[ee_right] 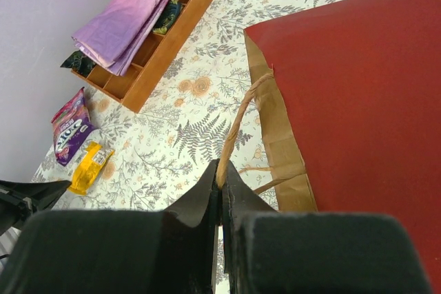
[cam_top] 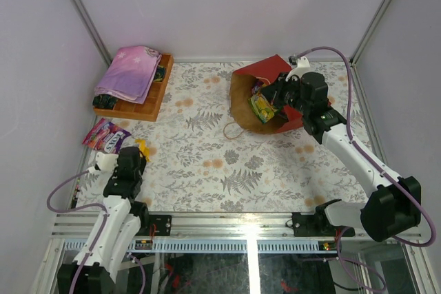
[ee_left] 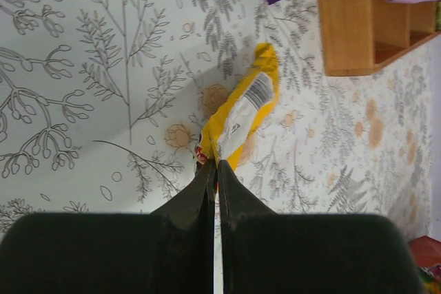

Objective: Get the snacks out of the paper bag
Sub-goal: Place the snack at the center of the board.

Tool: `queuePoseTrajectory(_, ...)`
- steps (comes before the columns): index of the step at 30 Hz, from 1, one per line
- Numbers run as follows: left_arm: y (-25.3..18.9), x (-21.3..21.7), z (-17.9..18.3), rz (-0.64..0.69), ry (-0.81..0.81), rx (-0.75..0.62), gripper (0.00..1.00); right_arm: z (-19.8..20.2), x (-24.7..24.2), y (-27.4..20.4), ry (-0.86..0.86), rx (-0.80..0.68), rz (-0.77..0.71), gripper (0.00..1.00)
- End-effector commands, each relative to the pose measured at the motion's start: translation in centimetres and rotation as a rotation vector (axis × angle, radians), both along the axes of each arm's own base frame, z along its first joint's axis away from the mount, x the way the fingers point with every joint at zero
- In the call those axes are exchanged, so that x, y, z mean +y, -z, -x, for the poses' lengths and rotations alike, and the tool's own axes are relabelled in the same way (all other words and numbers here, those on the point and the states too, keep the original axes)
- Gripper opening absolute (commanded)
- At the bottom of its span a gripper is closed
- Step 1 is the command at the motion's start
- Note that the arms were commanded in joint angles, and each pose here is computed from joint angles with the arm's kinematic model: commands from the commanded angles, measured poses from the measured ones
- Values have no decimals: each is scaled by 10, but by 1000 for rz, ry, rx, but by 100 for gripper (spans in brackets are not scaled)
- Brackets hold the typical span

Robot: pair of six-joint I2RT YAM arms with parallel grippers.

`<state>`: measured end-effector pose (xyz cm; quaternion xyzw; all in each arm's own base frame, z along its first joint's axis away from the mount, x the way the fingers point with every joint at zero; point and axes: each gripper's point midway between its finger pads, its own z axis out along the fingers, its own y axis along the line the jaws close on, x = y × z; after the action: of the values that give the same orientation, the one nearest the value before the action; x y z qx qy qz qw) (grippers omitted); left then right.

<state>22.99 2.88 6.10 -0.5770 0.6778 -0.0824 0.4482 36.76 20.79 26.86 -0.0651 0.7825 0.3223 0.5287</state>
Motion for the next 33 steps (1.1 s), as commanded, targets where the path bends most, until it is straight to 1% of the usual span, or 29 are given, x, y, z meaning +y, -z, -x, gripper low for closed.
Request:
queuePoseTrajectory(1, 10, 1, -8, 35, -9, -5, 0, 1, 10, -30, -43, -81, -30, 0)
queuePoseTrajectory(8, 15, 7, -36, 89, 24, -9, 0, 2, 11, -30, -51, -78, -31, 0)
queuePoseTrajectory(9, 13, 9, -43, 96, 30, -20, 2, 3, 11, -31, -52, -80, -30, 0)
queuePoseTrajectory(10, 13, 9, -46, 106, 44, -16, 10, 3, 10, -31, -50, -79, -28, 0)
queuePoseTrajectory(11, 11, 10, -51, 114, 57, -26, 23, 4, 9, -30, -47, -80, -24, 0)
queuePoseTrajectory(12, 10, 8, -55, 124, 73, -34, 48, 4, 9, -31, -45, -83, -22, 0)
queuePoseTrajectory(13, 9, 6, -57, 131, 90, -42, 77, 4, 7, -30, -41, -82, -18, 0)
queuePoseTrajectory(14, 8, 2, -59, 141, 112, -51, 97, 4, 6, -31, -36, -85, -14, 0)
queuePoseTrajectory(15, 7, 0, -60, 146, 122, -55, 100, 5, 6, -29, -34, -82, -10, 0)
queuePoseTrajectory(19, -9, -3, -55, 152, 134, -66, 100, 5, 5, -28, -32, -80, -9, 0)
queuePoseTrajectory(22, -35, -17, -55, 172, 206, -153, 100, 4, 8, -27, -38, -76, -21, 0)
queuePoseTrajectory(25, -66, -45, -60, 160, 334, -250, 100, 3, 11, -26, -43, -67, -40, 0)
queuePoseTrajectory(27, -84, -74, -67, 101, 486, -268, 100, 2, 13, -25, -50, -62, -55, 0)
queuePoseTrajectory(28, -90, -93, -71, 59, 577, -247, 100, 2, 15, -25, -55, -59, -60, 0)
queuePoseTrajectory(29, -85, -112, -77, 23, 662, -178, 100, 2, 16, -23, -58, -53, -62, 0)
queuePoseTrajectory(31, -84, -160, -83, -84, 839, -88, 100, 2, 16, -24, -60, -49, -69, 0)
queuePoseTrajectory(33, -85, -209, -85, -191, 962, -59, 100, 3, 16, -25, -58, -50, -69, 0)
